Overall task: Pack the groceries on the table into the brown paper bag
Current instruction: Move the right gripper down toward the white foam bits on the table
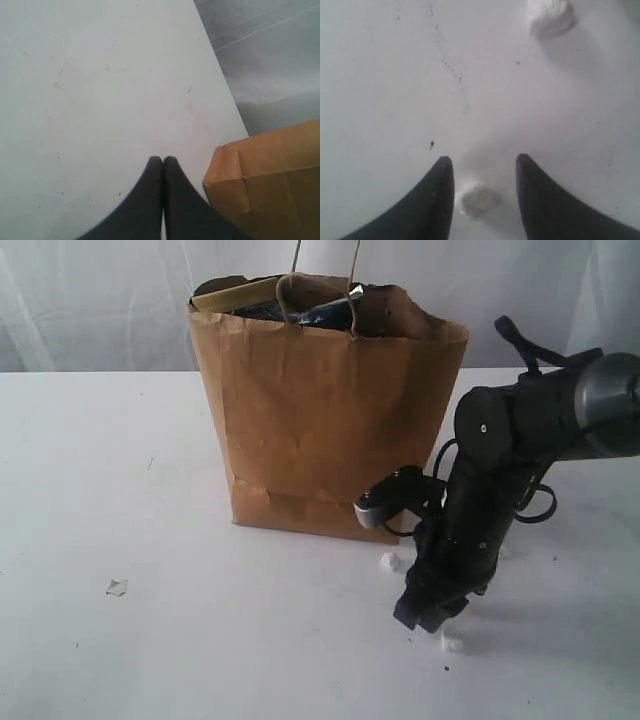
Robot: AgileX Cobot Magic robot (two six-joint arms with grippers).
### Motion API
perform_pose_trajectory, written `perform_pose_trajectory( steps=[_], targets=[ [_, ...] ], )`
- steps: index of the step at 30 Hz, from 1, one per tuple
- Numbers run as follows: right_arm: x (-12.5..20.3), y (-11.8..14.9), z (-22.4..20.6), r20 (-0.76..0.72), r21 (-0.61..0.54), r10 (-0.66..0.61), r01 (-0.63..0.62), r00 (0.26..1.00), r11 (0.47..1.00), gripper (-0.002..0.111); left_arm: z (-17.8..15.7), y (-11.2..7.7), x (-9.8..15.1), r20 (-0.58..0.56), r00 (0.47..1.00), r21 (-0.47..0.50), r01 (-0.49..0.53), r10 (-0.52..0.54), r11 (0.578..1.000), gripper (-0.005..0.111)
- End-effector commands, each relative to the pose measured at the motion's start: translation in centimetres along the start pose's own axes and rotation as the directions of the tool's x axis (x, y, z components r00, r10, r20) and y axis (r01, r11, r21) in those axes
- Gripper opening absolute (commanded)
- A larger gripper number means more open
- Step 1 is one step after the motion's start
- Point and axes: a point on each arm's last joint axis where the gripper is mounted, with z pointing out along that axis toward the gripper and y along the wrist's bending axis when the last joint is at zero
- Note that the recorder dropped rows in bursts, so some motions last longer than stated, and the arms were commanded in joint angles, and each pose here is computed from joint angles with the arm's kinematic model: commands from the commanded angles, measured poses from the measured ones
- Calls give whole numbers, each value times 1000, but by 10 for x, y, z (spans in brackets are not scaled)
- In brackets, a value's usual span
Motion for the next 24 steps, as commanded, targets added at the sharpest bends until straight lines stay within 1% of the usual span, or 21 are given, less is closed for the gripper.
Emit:
perform_pose_trajectory(
  steps=[1,8,13,17,21,24],
  targets=[
    [12,6,-1,-129,-58,17,-25,991,998,38,0,1,1,-9,1000,6,8,-8,1000,0],
    [4,1,0,-39,-11,27,-28,999,1000,38,0,1,1,-9,1000,6,8,-8,1000,0],
    [3,1,0,-32,-7,44,-44,999,999,38,0,1,1,-9,1000,6,8,-8,1000,0],
    [6,1,6,-76,-25,48,-50,996,998,38,0,1,1,-9,1000,6,8,-8,1000,0],
    [7,1,15,-116,-34,97,-101,989,994,38,0,1,1,-9,1000,6,8,-8,1000,0],
    [11,3,16,-173,-51,125,-136,977,989,38,0,1,1,-9,1000,6,8,-8,1000,0]
  ],
)
